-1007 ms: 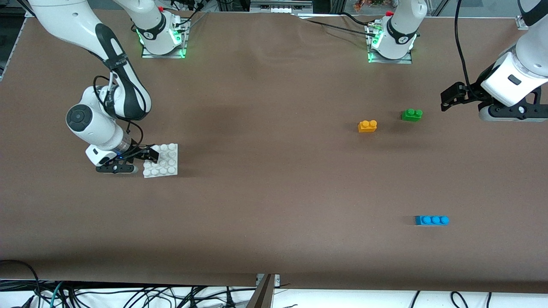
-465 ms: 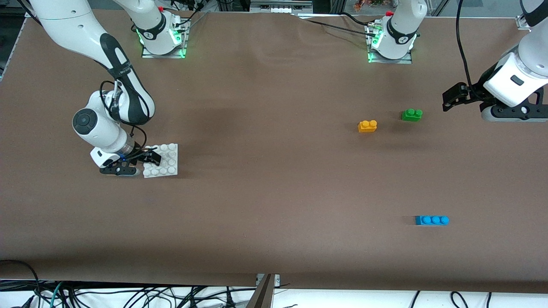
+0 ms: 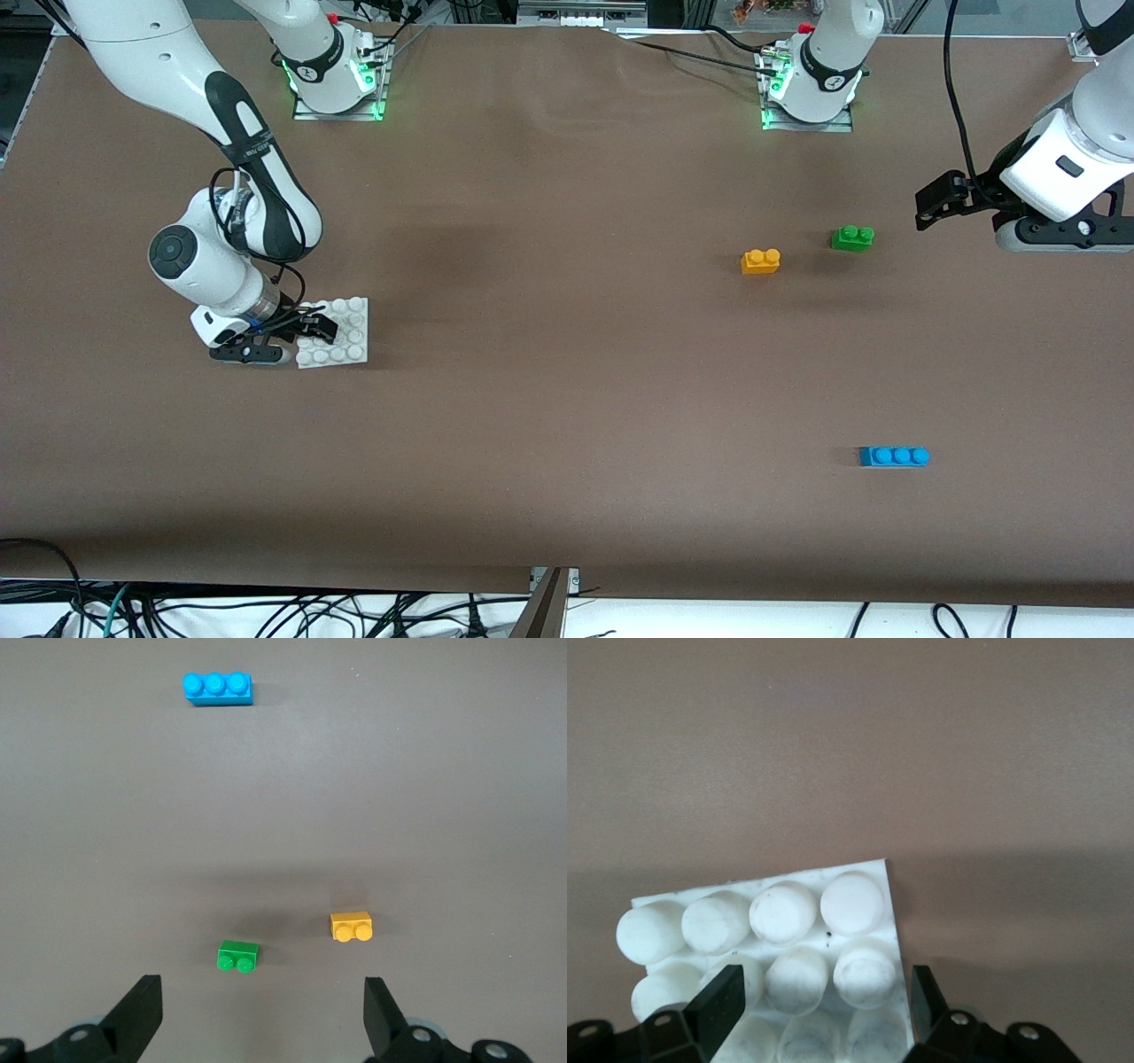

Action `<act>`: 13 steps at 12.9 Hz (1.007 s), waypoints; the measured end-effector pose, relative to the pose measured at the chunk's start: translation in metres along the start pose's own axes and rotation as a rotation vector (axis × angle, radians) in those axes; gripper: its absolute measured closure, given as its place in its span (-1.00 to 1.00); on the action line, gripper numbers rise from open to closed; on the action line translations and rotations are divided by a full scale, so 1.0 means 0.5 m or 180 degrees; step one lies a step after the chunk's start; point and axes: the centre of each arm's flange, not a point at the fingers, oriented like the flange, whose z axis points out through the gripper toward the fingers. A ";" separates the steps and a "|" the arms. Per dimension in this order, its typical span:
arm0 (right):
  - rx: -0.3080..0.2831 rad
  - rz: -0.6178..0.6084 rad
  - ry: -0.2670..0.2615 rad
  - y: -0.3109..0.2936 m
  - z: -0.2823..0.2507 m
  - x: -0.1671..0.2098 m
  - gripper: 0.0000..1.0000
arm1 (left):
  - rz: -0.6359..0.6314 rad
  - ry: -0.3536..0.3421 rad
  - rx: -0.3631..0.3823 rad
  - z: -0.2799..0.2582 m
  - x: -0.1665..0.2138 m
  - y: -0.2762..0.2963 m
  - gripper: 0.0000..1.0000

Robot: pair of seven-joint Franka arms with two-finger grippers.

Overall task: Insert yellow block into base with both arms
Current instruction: 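Close the right gripper on the white base plate's edge, then slide the white base plate toward the yellow block with the right gripper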

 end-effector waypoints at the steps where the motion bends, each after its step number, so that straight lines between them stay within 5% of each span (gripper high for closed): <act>1: 0.0034 -0.0007 0.0000 -0.002 0.001 -0.001 -0.55 | 0.0027 -0.0001 0.0002 0.000 -0.001 0.009 -1.00; 13: 0.0213 -0.0029 0.0075 -0.037 0.012 -0.003 -0.16 | 0.0185 -0.0010 0.0036 -0.001 -0.009 0.064 -1.00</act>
